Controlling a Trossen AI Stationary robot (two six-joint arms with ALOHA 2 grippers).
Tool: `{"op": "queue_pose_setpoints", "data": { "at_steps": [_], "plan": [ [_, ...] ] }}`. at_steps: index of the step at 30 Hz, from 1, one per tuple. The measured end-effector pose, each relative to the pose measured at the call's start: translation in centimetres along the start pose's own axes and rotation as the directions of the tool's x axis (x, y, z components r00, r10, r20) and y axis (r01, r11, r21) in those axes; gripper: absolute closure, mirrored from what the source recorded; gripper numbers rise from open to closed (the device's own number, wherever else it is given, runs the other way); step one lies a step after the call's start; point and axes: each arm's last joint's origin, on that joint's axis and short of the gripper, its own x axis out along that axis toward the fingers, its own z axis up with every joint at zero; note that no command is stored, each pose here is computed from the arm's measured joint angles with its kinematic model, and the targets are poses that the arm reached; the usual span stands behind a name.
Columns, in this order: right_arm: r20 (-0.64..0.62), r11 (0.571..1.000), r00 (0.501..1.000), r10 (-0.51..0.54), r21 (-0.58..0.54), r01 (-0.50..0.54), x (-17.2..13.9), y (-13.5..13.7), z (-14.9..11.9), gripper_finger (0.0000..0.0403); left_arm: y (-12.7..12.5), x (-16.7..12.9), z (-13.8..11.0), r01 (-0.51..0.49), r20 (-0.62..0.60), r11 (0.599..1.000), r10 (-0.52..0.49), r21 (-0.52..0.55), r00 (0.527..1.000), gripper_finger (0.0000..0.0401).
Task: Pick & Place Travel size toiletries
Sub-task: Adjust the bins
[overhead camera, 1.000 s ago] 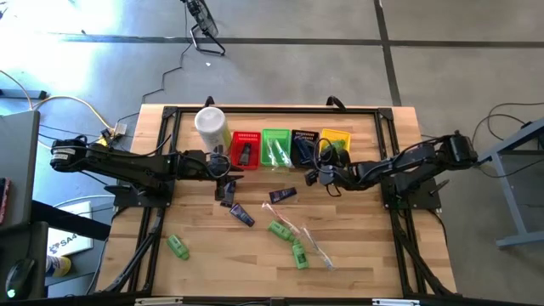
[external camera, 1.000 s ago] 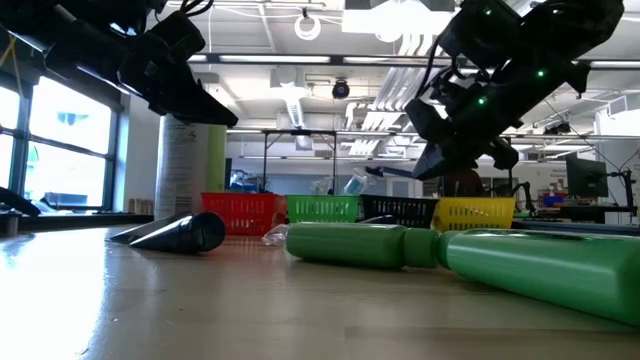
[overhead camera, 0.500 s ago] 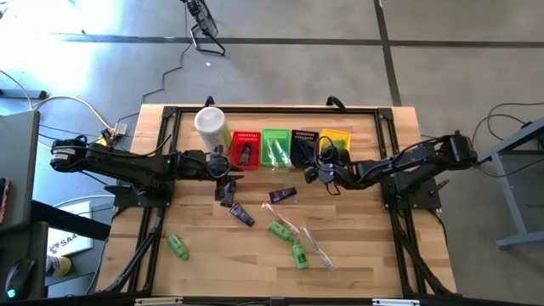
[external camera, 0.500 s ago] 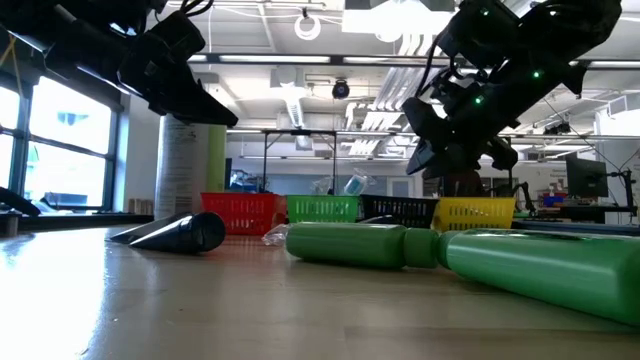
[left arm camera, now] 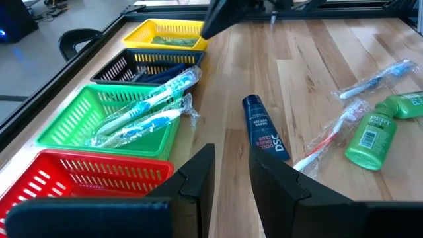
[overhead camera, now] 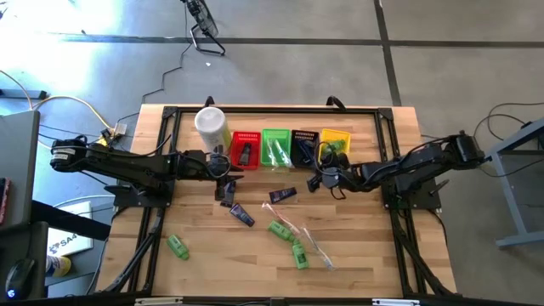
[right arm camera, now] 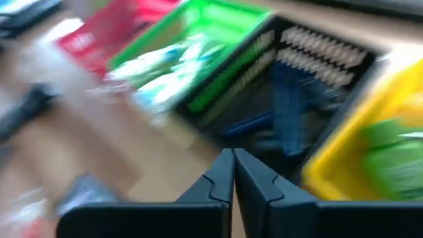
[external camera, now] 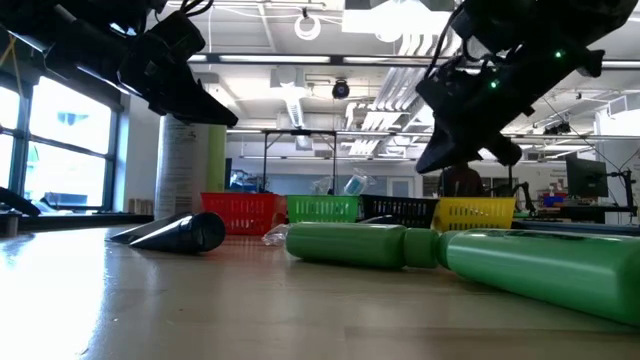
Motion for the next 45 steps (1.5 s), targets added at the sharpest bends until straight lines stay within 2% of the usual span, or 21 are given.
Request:
{"op": "queue_pose_setpoints", "data": {
  "at_steps": [2,5,11,18,30,38,45],
  "plan": [
    [-0.055,0.998,0.997,0.054,0.016,-0.053,-0.1,0.1,-0.1,0.0400,0.0,0.0,0.0,0.000,0.000,1.000,0.000,0.000,1.000,0.0313],
    [-0.121,0.998,0.991,0.061,0.033,-0.057,-0.1,0.0,-0.6,0.0400,0.0,0.0,0.0,0.000,0.000,1.000,0.000,0.000,1.000,0.0313],
    [-0.255,0.989,0.958,-0.131,0.027,0.143,-0.6,-1.6,-2.6,0.0401,0.0,0.0,0.0,-0.001,0.000,1.000,0.001,0.000,1.000,0.0313],
    [-0.175,0.958,0.943,-0.283,0.003,0.288,-1.3,-2.6,-3.2,0.0401,0.0,0.0,0.0,-0.005,0.000,1.000,0.005,0.000,1.000,0.0313],
    [-0.159,0.917,0.905,-0.395,0.001,0.400,-1.4,-3.8,-3.1,0.0401,0.0,0.0,0.0,-0.004,0.000,1.000,0.004,0.000,1.000,0.0313],
    [-0.087,0.906,0.903,-0.421,-0.001,0.423,-1.4,-3.9,-2.9,0.0401,0.0,0.0,0.0,-0.003,0.000,1.000,0.003,0.000,1.000,0.0313],
    [-0.141,0.906,0.896,-0.421,-0.018,0.423,-1.5,-4.0,-3.1,0.0401,0.0,0.0,0.0,0.000,-0.001,1.000,0.000,0.000,1.000,0.0313]
  ]
}}
